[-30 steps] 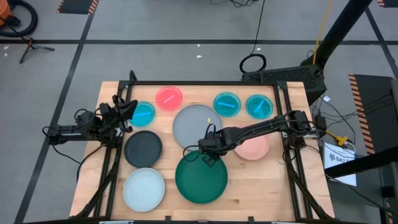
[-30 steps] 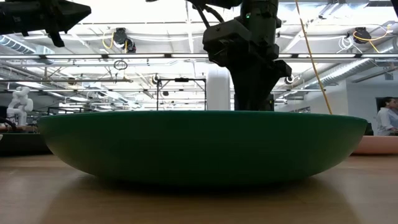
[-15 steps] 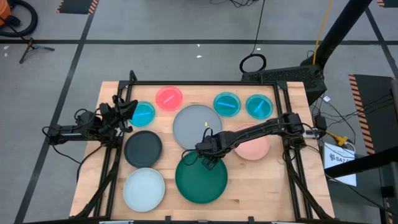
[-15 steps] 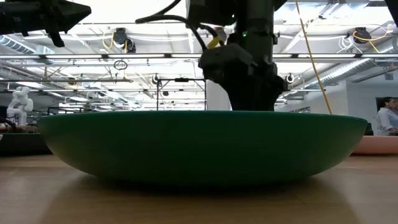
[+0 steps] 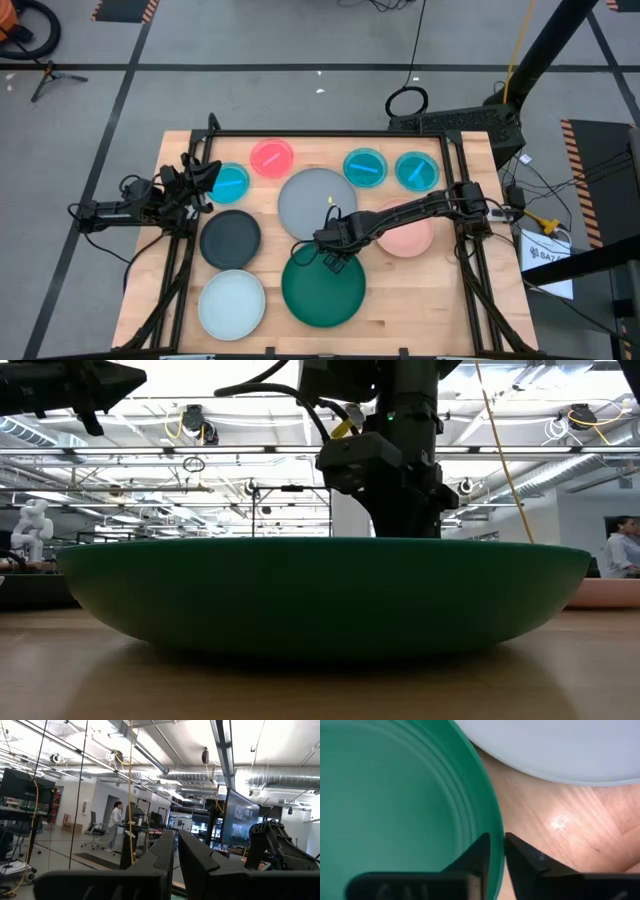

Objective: Stack plastic plates
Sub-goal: Stack the dark green plate on top of the gray plate

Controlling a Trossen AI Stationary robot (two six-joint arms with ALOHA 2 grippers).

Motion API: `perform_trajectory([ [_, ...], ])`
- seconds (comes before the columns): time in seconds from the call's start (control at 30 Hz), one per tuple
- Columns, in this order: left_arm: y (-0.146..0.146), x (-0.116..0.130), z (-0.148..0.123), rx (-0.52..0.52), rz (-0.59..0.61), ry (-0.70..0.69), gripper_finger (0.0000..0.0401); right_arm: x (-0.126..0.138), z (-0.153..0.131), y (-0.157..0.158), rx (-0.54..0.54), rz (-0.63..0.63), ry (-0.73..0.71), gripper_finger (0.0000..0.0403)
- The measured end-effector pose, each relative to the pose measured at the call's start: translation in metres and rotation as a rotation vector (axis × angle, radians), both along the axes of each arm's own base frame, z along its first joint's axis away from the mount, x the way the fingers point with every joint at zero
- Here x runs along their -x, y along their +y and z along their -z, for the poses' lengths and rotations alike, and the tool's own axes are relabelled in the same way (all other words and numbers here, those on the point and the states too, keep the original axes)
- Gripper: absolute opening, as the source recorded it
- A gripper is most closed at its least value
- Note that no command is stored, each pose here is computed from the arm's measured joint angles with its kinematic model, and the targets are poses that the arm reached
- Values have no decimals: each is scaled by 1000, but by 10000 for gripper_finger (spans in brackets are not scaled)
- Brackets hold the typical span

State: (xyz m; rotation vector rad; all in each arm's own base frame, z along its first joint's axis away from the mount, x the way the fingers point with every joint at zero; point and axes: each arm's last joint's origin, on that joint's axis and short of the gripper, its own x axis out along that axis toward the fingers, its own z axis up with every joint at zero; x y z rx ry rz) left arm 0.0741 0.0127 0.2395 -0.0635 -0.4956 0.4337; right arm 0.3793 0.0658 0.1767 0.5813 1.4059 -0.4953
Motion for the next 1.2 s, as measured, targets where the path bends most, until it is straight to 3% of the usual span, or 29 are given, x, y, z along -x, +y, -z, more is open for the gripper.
perform_trajectory([
  [0.13, 0, 0, 0, 0, 0, 0, 31, 0, 0, 0, -1, -3, -1, 8],
  [0.43, 0, 0, 0, 0, 0, 0, 31, 1, -5, 0, -3, -8, -17, 4],
  [0.87, 0, 0, 0, 6, 3, -4, 31, 10, -58, -8, -16, -71, -216, 1],
  [1.2, 0, 0, 0, 10, 5, -6, 31, 10, -85, -50, 37, -134, -356, 0],
])
